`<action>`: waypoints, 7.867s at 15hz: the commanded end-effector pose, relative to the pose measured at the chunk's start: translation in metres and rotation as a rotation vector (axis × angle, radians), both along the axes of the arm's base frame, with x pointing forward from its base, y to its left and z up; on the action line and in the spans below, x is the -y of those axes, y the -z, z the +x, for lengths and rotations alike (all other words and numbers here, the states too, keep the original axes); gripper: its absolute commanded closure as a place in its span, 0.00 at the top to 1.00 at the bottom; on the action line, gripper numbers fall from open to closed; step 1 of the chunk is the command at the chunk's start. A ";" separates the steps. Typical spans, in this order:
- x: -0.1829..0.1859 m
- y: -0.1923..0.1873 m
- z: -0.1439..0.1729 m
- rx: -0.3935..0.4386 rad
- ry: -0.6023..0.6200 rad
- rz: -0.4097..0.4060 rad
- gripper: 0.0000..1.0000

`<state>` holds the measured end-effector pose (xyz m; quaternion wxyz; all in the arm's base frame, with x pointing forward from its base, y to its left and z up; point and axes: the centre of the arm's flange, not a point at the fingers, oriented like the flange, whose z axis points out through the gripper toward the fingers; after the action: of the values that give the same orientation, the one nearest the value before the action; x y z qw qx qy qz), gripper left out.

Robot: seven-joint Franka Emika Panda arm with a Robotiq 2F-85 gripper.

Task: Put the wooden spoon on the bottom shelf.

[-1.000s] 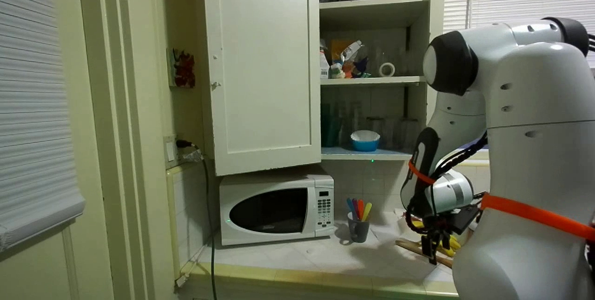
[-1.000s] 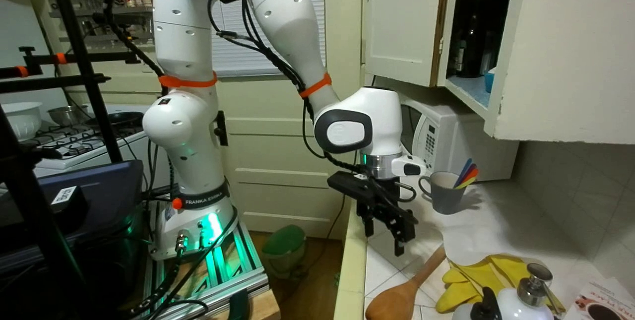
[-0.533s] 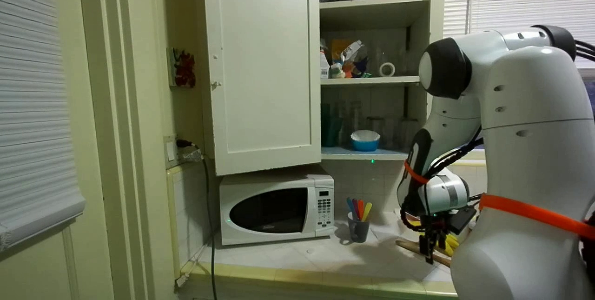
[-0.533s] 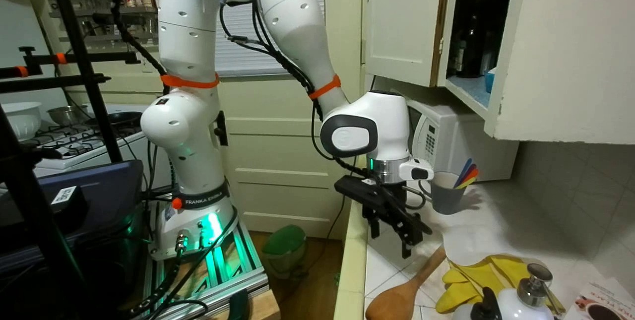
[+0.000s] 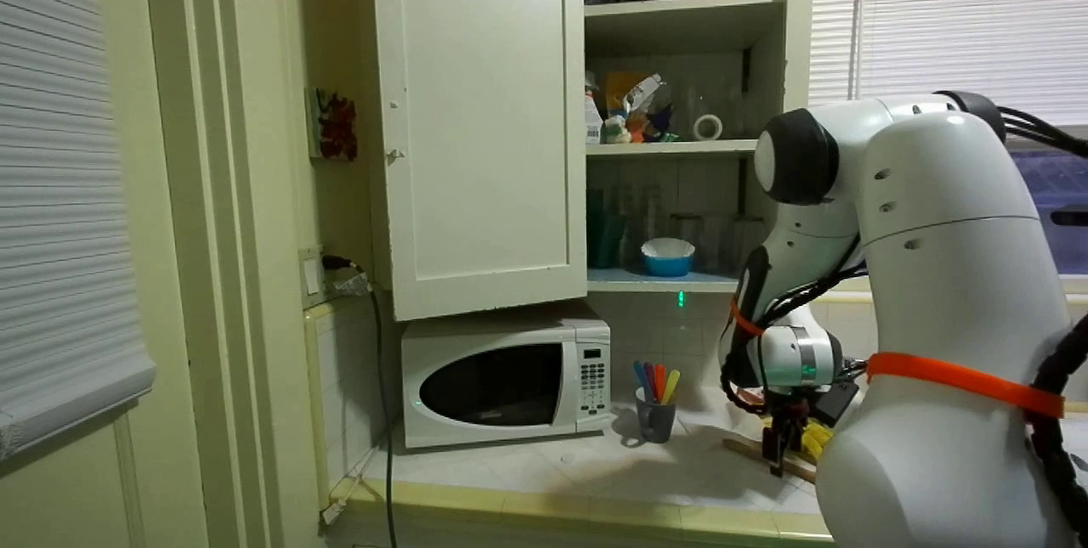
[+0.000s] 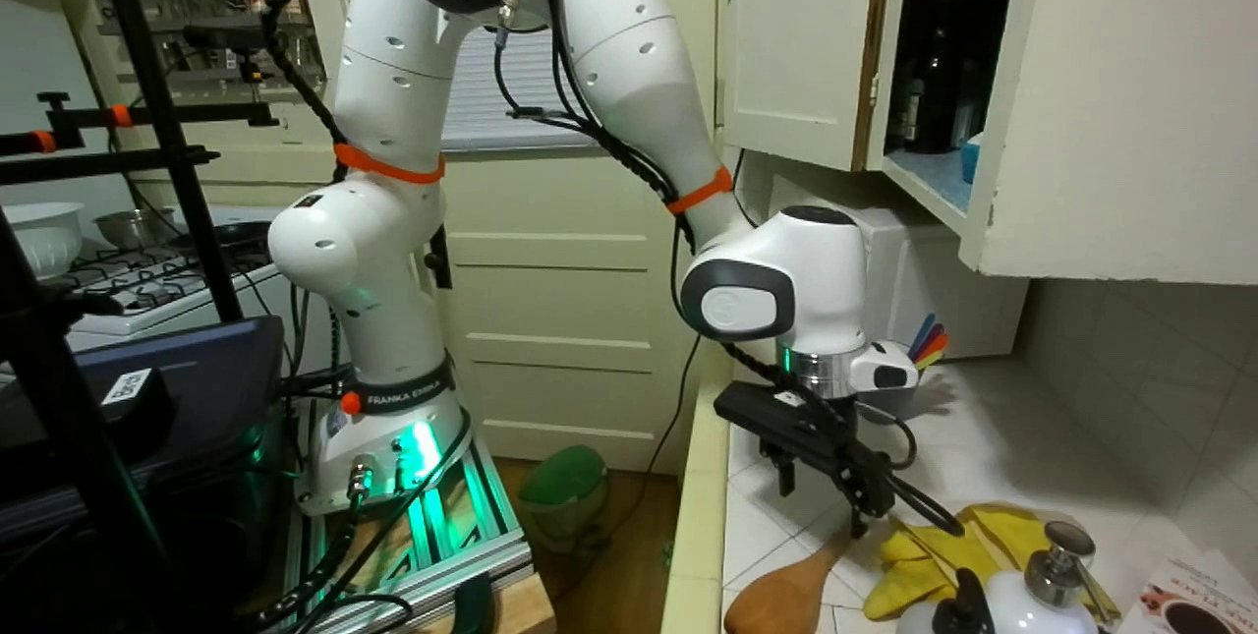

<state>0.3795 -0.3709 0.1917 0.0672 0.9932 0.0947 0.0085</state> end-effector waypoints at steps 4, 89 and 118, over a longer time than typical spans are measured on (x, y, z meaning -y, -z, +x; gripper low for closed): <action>0.032 0.032 0.027 0.010 -0.036 0.040 0.72; -0.124 -0.396 -0.009 0.920 -0.463 -0.364 0.06; -0.134 -0.327 0.103 0.869 -0.549 -0.763 0.06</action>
<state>0.4742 -0.2323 0.5218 0.4208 0.7531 0.3067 0.4020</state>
